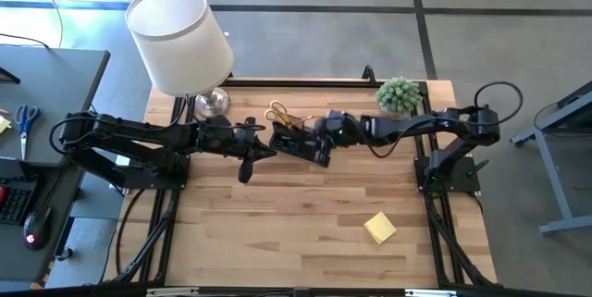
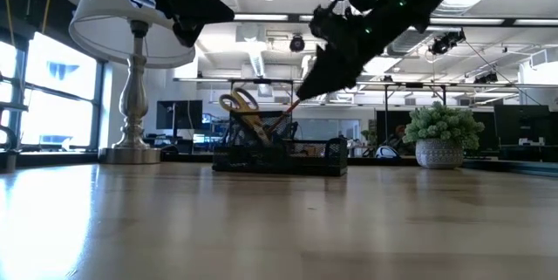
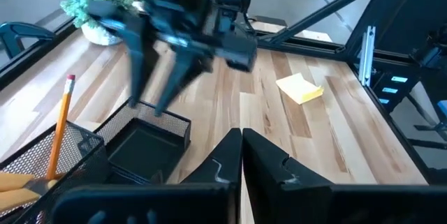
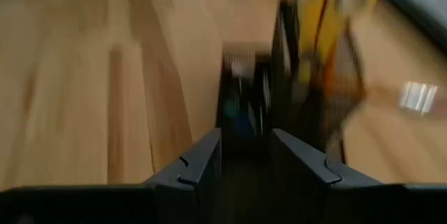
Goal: Pick and place office supplies into organizer
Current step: Adjust the desk organizer
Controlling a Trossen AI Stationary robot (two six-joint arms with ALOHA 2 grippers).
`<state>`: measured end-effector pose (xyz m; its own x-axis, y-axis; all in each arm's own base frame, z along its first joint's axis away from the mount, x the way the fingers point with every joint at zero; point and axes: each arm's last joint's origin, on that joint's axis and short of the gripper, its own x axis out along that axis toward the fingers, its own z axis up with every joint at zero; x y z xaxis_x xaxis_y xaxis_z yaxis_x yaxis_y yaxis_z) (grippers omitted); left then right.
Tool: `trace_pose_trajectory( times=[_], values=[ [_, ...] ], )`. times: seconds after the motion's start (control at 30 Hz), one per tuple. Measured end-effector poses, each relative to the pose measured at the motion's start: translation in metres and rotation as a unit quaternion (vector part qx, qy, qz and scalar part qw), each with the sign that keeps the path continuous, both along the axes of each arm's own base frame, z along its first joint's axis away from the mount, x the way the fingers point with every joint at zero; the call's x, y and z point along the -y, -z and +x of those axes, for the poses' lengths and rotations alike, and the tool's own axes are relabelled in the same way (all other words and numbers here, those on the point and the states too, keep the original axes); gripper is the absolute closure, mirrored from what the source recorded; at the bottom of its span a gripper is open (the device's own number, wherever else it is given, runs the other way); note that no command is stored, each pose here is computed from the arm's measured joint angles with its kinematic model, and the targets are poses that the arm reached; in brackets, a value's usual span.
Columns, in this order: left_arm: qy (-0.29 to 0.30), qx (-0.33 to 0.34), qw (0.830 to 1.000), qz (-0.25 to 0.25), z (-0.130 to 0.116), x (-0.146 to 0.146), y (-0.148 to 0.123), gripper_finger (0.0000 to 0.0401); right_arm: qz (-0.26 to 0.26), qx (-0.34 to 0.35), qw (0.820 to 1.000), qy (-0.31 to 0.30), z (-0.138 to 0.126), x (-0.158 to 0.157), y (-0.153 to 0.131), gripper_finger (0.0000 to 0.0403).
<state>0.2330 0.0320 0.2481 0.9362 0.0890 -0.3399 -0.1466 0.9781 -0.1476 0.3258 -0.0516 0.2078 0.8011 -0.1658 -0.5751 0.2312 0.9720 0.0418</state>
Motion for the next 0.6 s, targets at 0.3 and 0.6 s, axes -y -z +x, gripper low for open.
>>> trace_pose_trajectory(
  times=[0.3,0.6],
  values=[
    [-0.004,-0.001,1.000,-0.006,0.000,0.000,0.000,0.0398,0.014,-0.109,0.991,0.080,-0.021,-0.015,0.007,0.0313],
    [-0.010,-0.007,1.000,-0.010,-0.001,-0.001,0.001,0.0398,0.113,-0.136,0.955,0.236,-0.039,0.002,0.010,0.0315]
  ],
)
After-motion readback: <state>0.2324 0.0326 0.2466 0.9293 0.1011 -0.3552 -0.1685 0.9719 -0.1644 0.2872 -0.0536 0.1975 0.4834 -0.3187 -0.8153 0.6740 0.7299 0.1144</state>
